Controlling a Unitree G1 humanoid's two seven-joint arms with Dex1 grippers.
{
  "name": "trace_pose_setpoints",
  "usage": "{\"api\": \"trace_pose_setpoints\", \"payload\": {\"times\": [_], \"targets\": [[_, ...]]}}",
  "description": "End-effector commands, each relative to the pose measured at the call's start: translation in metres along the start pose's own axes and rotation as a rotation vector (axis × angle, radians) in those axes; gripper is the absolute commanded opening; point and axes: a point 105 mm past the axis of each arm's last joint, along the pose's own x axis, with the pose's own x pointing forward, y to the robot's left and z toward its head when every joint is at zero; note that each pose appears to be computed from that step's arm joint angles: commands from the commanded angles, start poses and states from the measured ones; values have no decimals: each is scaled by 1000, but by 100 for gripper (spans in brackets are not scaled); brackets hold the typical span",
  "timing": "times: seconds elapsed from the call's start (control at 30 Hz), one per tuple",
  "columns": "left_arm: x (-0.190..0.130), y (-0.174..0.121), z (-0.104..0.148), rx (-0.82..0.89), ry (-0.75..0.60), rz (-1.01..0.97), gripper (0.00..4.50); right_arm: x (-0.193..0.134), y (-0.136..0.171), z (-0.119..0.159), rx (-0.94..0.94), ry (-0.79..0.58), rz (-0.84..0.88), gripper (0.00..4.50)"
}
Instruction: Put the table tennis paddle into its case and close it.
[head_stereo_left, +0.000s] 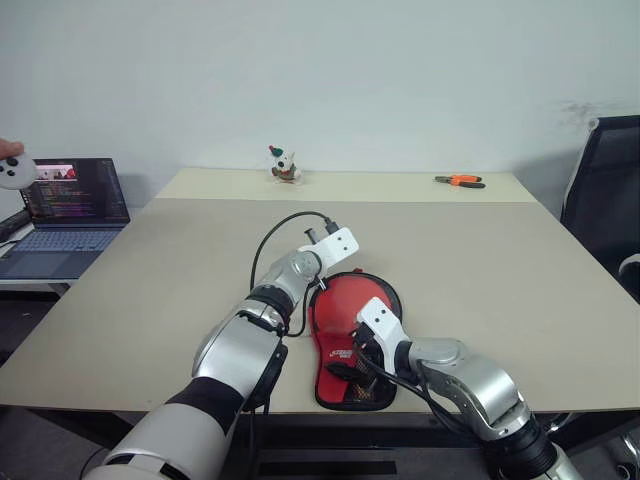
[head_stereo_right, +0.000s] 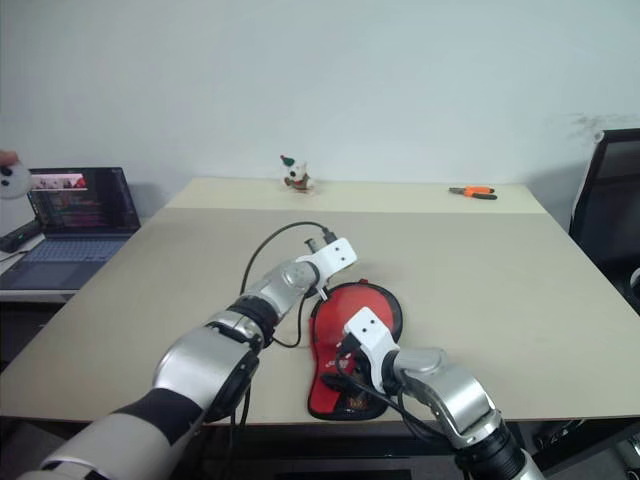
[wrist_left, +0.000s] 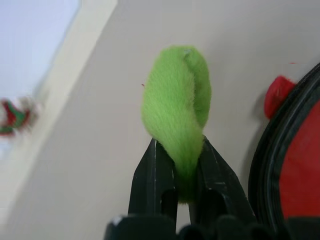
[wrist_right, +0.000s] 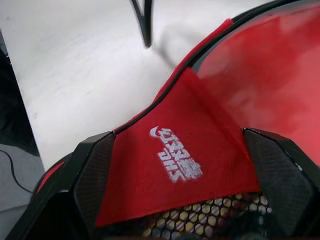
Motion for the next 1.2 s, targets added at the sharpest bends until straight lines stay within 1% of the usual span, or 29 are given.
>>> {"api": "trace_pose_setpoints", "payload": {"times": [0.03,0.13,0.2,0.3,0.4,0.53,0.67,0.77,0.9,1.0,1.1,1.2], "targets": [[-3,23,36,155,-84,78,0,4,22,-66,147,243,67,450],[-2,23,43,247,-97,86,0,3,27,-67,152,246,69,450],[-2,17,59,376,-133,91,0,4,30,-69,164,246,70,450],[-1,11,75,509,-175,95,0,6,34,-69,173,244,72,450],[-1,4,85,597,-207,92,0,7,37,-69,179,242,73,450],[-1,-12,105,763,-275,82,0,8,37,-69,189,239,67,450],[-3,-25,121,867,-345,90,0,9,39,-68,195,236,66,450],[-5,-33,134,903,-396,96,0,10,40,-68,198,233,67,450],[-11,-51,160,888,-504,82,0,11,41,-67,199,230,68,450],[-15,-63,175,867,-568,63,0,12,40,-67,197,230,65,450],[-18,-72,183,842,-610,37,0,12,38,-66,196,227,61,450],[-20,-82,184,850,-638,4,0,13,36,-66,196,225,59,450]]}}
